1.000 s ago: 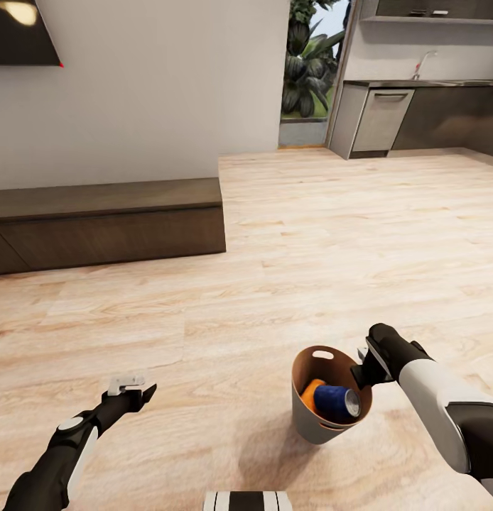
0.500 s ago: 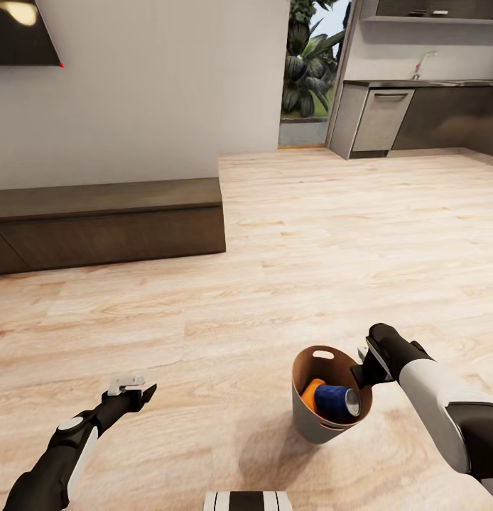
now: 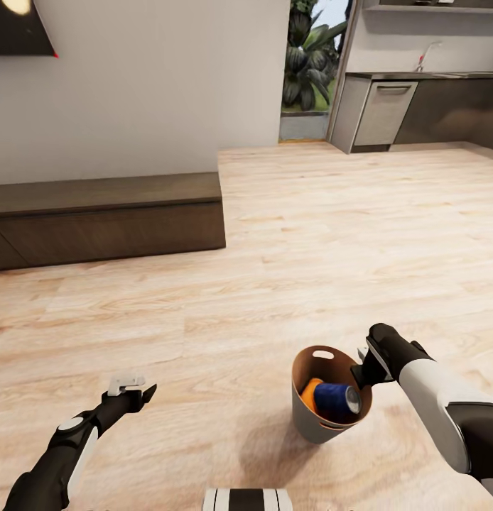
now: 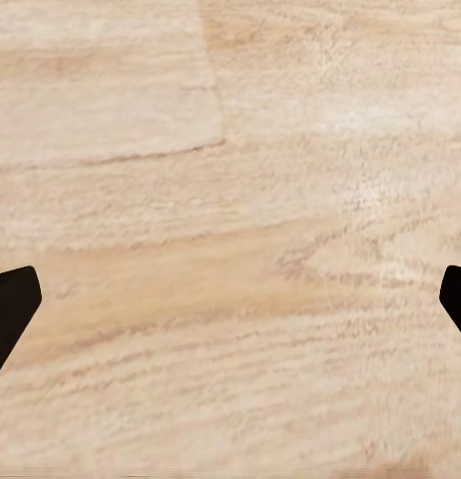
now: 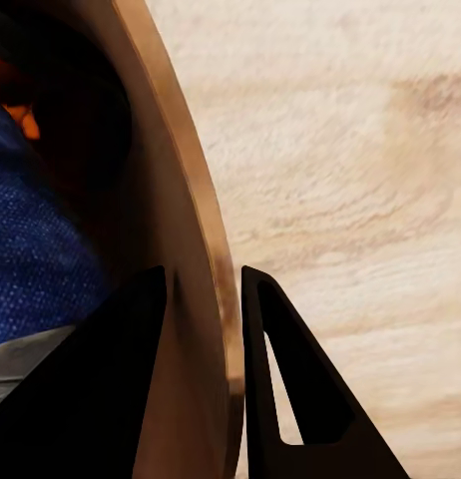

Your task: Put the three can of soda from the living room inside the tash can in the kitchen.

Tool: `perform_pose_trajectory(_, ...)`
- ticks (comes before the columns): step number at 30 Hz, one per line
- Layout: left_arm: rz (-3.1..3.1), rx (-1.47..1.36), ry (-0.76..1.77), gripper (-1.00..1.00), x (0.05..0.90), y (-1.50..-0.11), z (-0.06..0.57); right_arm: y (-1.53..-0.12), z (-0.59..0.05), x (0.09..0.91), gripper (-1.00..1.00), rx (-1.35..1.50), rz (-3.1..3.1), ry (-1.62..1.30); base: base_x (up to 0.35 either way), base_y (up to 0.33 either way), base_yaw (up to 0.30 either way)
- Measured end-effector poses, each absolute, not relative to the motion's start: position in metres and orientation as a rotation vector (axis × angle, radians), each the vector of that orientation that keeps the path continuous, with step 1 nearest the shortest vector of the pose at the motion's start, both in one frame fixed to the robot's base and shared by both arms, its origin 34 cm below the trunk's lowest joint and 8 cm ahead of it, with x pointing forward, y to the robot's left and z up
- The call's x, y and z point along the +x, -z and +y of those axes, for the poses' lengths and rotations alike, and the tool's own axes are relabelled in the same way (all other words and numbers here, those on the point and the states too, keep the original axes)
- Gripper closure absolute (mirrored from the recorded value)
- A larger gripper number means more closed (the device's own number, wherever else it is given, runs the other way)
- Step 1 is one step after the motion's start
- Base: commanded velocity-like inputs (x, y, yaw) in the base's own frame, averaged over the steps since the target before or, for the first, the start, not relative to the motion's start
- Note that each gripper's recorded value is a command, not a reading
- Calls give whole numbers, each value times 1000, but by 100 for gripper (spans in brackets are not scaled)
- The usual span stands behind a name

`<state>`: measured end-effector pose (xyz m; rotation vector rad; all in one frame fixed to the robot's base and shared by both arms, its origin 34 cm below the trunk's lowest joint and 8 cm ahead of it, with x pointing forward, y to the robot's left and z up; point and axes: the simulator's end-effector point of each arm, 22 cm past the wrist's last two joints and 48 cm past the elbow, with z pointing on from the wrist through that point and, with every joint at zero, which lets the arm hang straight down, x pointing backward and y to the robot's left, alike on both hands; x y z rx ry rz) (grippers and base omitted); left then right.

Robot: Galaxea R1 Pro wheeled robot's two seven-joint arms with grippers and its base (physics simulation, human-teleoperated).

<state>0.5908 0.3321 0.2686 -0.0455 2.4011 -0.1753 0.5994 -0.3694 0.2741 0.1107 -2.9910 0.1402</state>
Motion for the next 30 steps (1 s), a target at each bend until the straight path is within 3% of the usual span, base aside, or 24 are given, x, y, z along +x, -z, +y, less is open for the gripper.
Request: perform_pose_trajectory(30, 2450, -49, 175, -100, 578, -240, 332, -250, -377, 589, 100, 46, -2949, -85, 0, 0, 0)
